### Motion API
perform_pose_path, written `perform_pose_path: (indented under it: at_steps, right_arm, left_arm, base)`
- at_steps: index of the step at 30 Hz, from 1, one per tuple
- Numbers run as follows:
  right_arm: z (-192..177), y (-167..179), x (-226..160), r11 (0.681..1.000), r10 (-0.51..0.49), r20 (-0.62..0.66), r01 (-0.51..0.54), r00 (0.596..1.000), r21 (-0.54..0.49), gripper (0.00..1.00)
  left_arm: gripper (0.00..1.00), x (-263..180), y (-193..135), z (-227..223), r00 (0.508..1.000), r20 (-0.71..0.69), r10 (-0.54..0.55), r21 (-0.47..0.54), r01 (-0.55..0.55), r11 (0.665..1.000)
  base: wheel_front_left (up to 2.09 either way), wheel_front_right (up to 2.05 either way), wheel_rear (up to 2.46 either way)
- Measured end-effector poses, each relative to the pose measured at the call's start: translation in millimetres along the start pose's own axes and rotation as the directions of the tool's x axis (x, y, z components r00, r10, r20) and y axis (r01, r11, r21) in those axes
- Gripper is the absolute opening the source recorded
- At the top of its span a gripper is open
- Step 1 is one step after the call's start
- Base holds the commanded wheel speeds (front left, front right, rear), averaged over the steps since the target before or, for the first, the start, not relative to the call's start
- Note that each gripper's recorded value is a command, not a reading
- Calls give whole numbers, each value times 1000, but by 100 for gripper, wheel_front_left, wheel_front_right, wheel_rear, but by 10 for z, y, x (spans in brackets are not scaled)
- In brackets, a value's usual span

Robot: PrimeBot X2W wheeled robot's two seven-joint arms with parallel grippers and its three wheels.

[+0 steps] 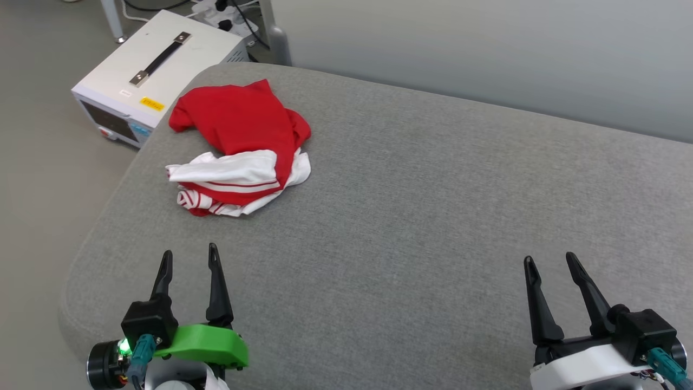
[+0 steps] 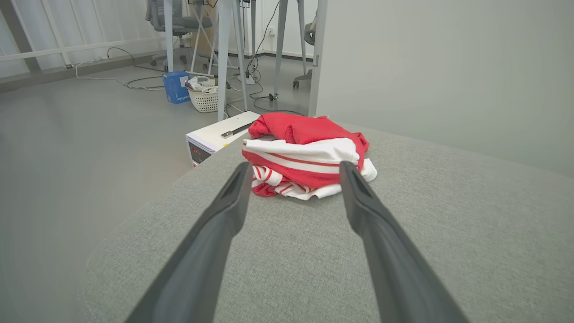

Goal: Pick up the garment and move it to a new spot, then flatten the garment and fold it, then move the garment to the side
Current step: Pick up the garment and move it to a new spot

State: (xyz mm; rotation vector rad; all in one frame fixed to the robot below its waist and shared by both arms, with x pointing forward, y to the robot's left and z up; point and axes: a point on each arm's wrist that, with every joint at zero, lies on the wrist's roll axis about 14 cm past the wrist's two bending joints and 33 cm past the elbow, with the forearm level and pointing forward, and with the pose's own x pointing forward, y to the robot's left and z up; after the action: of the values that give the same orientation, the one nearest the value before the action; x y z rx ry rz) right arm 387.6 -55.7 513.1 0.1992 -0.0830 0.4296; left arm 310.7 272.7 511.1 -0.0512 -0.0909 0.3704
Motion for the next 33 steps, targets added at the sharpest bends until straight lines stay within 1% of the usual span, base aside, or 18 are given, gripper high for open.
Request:
perform_pose_path:
  at_steps: [10, 16, 19, 21, 25, 30, 33]
  right_arm:
    - [-127, 357, 194, 993, 120, -25, -119, 992, 23, 100]
    - [-158, 462, 241, 988, 153, -31, -152, 988, 31, 100]
    - [-170, 476, 245, 987, 158, -33, -157, 987, 33, 100]
    - [-185, 476, 252, 987, 159, -36, -158, 987, 33, 100]
    - [-175, 469, 317, 987, 161, -26, -161, 987, 25, 100]
    - [-154, 380, 450, 987, 158, -6, -158, 987, 12, 100]
    - [-171, 268, 501, 990, 142, -3, -142, 990, 4, 100]
  left_arm:
    - [100, -190, 416, 15, 992, -6, 125, 12, -125, 992]
    - [100, -264, 535, -6, 987, -16, 160, 18, -160, 987]
    - [100, -226, 558, 5, 988, -13, 155, 12, -154, 988]
    - [100, -125, 560, 53, 990, 3, 139, 9, -139, 990]
    - [100, 246, 557, 305, 995, 73, 71, 17, -72, 997]
    - [100, 843, 511, 699, 988, 152, -28, 75, 17, 997]
    - [100, 1197, 362, 834, 985, 138, -106, 127, 89, 988]
  base:
    - [0, 0, 0]
    - [0, 0, 0]
    - [0, 0, 0]
    - [0, 0, 0]
    - [0, 0, 0]
    - [0, 0, 0]
    - [0, 0, 0]
